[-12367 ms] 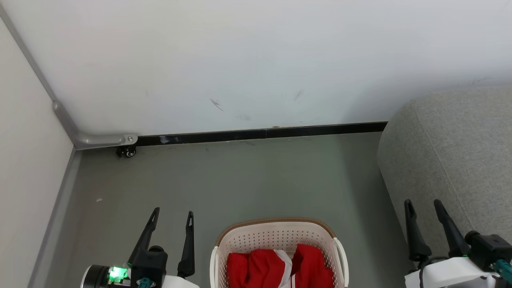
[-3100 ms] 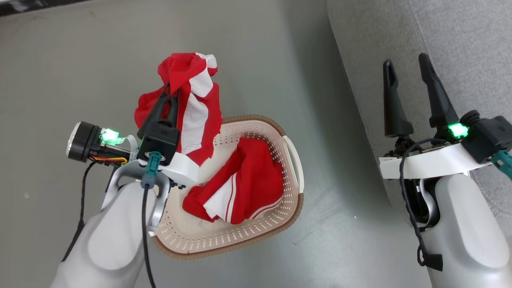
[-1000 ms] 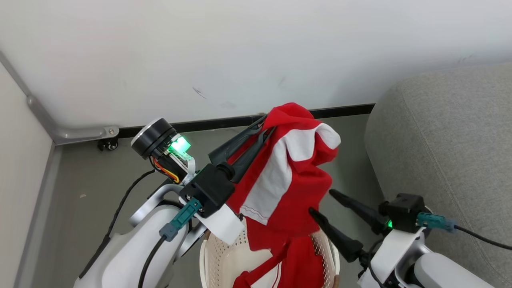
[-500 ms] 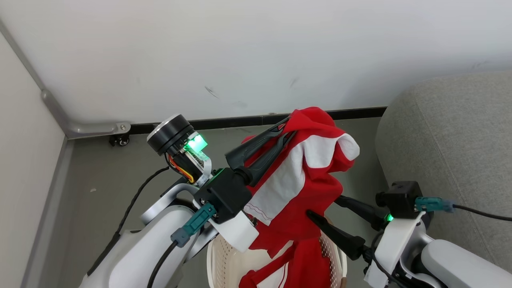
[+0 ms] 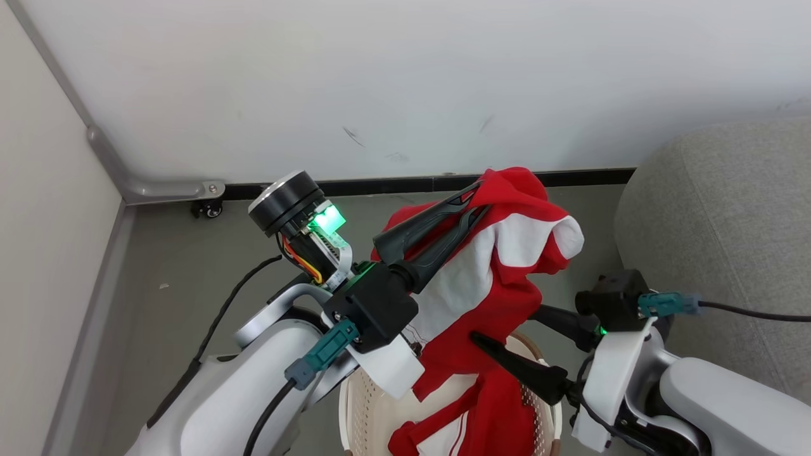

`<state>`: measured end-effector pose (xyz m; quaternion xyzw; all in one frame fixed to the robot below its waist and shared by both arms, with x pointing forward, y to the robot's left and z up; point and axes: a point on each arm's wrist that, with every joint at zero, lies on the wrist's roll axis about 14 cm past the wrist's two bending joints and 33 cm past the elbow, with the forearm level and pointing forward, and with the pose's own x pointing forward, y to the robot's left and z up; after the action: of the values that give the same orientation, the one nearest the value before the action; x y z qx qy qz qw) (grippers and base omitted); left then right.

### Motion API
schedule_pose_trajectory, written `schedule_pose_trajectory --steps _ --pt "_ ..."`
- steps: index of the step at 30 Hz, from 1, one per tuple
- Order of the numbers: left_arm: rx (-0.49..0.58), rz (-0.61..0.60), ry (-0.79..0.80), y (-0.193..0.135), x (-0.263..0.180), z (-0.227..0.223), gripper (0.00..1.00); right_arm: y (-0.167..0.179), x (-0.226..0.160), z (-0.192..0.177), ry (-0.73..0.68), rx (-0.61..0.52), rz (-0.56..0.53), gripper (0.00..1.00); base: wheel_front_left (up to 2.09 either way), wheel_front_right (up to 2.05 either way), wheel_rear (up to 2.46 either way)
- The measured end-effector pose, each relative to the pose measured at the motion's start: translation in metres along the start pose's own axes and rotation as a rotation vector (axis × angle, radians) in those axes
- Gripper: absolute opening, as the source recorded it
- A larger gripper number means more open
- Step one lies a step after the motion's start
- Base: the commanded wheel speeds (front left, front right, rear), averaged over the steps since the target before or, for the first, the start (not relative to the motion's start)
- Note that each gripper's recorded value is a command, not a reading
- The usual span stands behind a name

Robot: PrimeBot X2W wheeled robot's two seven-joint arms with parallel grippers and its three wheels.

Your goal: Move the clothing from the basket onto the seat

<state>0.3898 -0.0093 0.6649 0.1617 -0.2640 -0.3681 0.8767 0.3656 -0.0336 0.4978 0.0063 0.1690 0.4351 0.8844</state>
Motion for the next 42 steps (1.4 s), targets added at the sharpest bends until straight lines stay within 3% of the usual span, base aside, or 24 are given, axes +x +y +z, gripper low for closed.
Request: schedule_pose_trajectory --steps 2,3,4,5,6,8,16,23,42 --pt "-0.01 0.002 0.008 0.0 0.0 -0.002 0.0 0.003 0.004 0.005 -0.007 -0.017 0.015 1.0 0.0 0.0 0.0" --pt "-0.016 0.003 0.009 0.0 0.0 -0.002 0.0 0.005 0.006 0.007 -0.015 -0.027 0.025 0.95 0.0 0.0 0.0" --pt "-0.019 0.005 0.011 0.0 -0.001 -0.003 0.0 0.007 0.007 0.009 -0.022 -0.036 0.034 0.62 0.0 0.0 0.0" --pt "-0.02 0.006 0.014 0.001 -0.001 -0.004 0.0 0.01 0.009 0.01 -0.03 -0.047 0.044 0.43 0.0 0.0 0.0" --pt "-0.021 0.007 0.017 0.001 -0.001 -0.004 0.0 0.012 0.01 0.012 -0.04 -0.06 0.055 0.34 0.0 0.0 0.0" --pt "-0.026 0.011 0.029 0.002 -0.002 -0.008 0.0 0.017 0.012 0.016 -0.061 -0.087 0.074 0.0 0.0 0.0 0.0" --pt "-0.043 0.04 0.081 0.013 -0.006 -0.025 0.0 0.026 0.011 0.021 -0.132 -0.122 0.107 0.0 0.0 0.0 0.0" --pt "-0.076 0.07 0.147 0.014 -0.015 -0.048 0.0 0.015 -0.002 0.03 -0.211 -0.124 0.069 0.0 0.0 0.0 0.0" --pt "-0.279 0.095 0.235 -0.016 -0.028 -0.079 0.0 -0.047 -0.06 0.067 -0.395 -0.051 -0.202 0.0 0.0 0.0 0.0"
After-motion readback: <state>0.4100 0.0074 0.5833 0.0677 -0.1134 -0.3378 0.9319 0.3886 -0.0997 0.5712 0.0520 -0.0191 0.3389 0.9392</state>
